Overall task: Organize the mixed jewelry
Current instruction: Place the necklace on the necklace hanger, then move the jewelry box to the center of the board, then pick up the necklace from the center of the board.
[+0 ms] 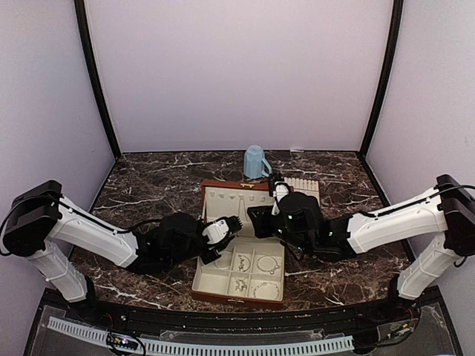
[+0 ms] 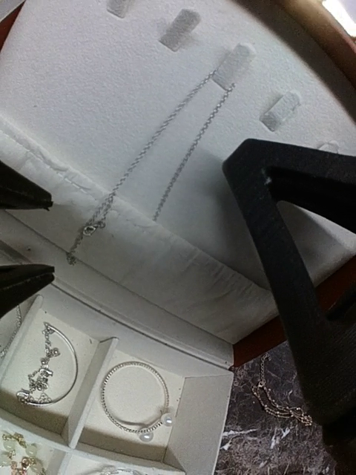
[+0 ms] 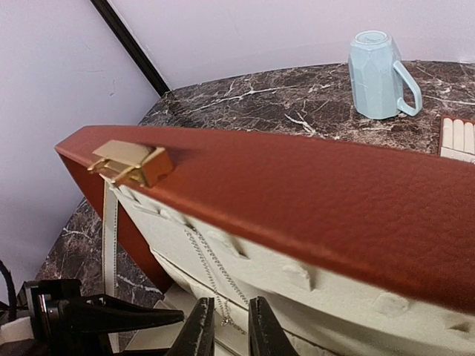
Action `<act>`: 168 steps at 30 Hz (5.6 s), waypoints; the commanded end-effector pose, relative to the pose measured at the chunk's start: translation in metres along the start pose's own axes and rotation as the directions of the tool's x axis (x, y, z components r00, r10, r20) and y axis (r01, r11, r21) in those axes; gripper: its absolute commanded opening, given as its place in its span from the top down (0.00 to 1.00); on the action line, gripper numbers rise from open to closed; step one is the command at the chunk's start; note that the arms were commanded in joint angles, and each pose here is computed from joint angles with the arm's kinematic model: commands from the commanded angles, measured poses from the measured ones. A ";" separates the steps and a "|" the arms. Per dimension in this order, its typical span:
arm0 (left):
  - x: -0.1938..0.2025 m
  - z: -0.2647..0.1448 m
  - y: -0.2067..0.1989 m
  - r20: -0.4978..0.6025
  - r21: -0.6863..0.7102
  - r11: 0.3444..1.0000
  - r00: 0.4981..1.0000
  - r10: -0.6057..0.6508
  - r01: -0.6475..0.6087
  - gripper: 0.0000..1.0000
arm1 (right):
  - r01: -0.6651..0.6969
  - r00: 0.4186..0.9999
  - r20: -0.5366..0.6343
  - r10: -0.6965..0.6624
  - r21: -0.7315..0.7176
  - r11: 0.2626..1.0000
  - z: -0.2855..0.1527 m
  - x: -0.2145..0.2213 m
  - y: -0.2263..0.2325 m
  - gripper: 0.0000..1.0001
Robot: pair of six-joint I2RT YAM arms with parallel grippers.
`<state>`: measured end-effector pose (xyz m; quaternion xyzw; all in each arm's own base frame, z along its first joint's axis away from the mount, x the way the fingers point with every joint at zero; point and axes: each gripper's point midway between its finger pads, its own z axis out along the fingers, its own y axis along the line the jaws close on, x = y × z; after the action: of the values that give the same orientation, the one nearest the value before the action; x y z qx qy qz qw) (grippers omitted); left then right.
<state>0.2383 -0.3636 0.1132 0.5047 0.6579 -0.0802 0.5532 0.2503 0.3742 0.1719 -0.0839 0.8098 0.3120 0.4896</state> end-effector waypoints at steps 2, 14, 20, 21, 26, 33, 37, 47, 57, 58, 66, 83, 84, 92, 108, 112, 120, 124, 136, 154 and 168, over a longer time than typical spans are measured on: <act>-0.021 -0.018 0.005 0.048 0.030 0.998 0.997 -0.063 0.061 0.68 | -0.025 0.999 0.026 0.026 -0.045 0.999 -0.014 -0.016 0.010 0.80; -0.062 -0.078 0.057 0.101 -0.036 0.918 0.915 -0.390 0.395 0.44 | -0.055 0.998 -0.045 0.052 -0.084 0.995 -0.058 -0.021 0.004 0.63; -0.048 -0.106 0.101 0.017 -0.131 0.798 0.807 -0.591 0.588 0.31 | -0.116 0.975 -0.180 0.133 0.101 0.988 -0.077 0.016 -0.042 0.49; -0.045 -0.108 0.106 0.010 -0.136 0.784 0.792 -0.610 0.605 0.30 | -0.124 0.966 -0.210 0.151 0.140 0.982 -0.079 0.026 -0.051 0.46; -0.022 -0.123 0.155 0.011 -0.194 0.670 0.685 -0.729 0.716 0.24 | -0.148 0.908 -0.341 0.243 0.280 0.949 -0.080 0.075 -0.078 0.40; -0.004 -0.135 0.198 0.032 -0.236 0.607 0.630 -0.776 0.759 0.23 | -0.129 0.859 -0.424 0.287 0.362 0.923 -0.071 0.110 -0.086 0.42; 0.005 -0.141 0.212 0.051 -0.254 0.592 0.622 -0.782 0.765 0.23 | -0.115 0.850 -0.443 0.284 0.371 0.922 -0.067 0.116 -0.085 0.49; 0.023 -0.152 0.228 0.087 -0.325 0.561 0.615 -0.784 0.761 0.22 | -0.095 0.849 -0.437 0.295 0.423 0.901 -0.058 0.117 -0.086 0.75; 0.036 -0.166 0.245 0.146 -0.404 0.525 0.619 -0.772 0.749 0.21 | -0.055 0.882 -0.366 0.295 0.543 0.838 -0.046 0.096 -0.092 0.91; 0.036 -0.168 0.246 0.150 -0.409 0.525 0.623 -0.768 0.746 0.21 | -0.054 0.885 -0.361 0.295 0.548 0.835 -0.045 0.094 -0.092 0.92; 0.043 -0.172 0.246 0.160 -0.431 0.529 0.640 -0.752 0.730 0.21 | -0.039 0.914 -0.322 0.246 0.534 0.845 -0.014 0.069 -0.086 1.00; 0.045 -0.179 0.246 0.174 -0.453 0.532 0.656 -0.734 0.715 0.21 | 0.066 0.939 -0.324 0.115 0.498 0.864 0.072 0.025 -0.102 1.00; 0.045 -0.180 0.246 0.174 -0.455 0.533 0.658 -0.733 0.713 0.21 | 0.062 0.940 -0.320 0.116 0.495 0.867 0.077 0.022 -0.103 1.00; 0.046 -0.181 0.248 0.174 -0.464 0.538 0.668 -0.724 0.704 0.20 | 0.059 0.943 -0.316 0.107 0.473 0.879 0.109 0.010 -0.113 1.00; 0.053 -0.179 0.249 0.146 -0.493 0.557 0.695 -0.704 0.668 0.20 | 0.013 0.945 -0.319 0.071 0.253 0.967 0.096 -0.010 -0.078 0.43; 0.055 -0.179 0.249 0.140 -0.501 0.560 0.700 -0.700 0.660 0.20 | -0.001 0.943 -0.327 0.056 0.168 0.986 0.076 -0.014 -0.065 0.37; 0.055 -0.181 0.249 0.134 -0.510 0.568 0.712 -0.689 0.646 0.17 | -0.054 0.933 -0.355 0.051 0.001 0.999 -0.012 -0.008 -0.057 0.32; 0.055 -0.182 0.250 0.134 -0.513 0.570 0.716 -0.685 0.642 0.16 | -0.033 0.910 -0.398 0.112 0.201 0.979 -0.051 0.024 -0.110 0.31; 0.059 -0.178 0.248 0.119 -0.511 0.575 0.715 -0.689 0.639 0.16 | 0.082 0.862 -0.461 0.212 0.538 0.839 -0.106 0.075 -0.199 0.48; 0.059 -0.178 0.247 0.117 -0.509 0.576 0.715 -0.689 0.639 0.16 | 0.223 0.794 -0.577 0.195 0.573 0.789 -0.114 0.111 -0.225 0.73; 0.059 -0.179 0.247 0.119 -0.511 0.575 0.716 -0.688 0.638 0.16 | 0.241 0.778 -0.602 0.179 0.549 0.800 -0.103 0.123 -0.228 0.80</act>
<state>0.3154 -0.0954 0.2437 0.0551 0.8230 -0.0833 0.5592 0.2133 0.1590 0.0162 -0.0349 0.9775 -0.0057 0.2078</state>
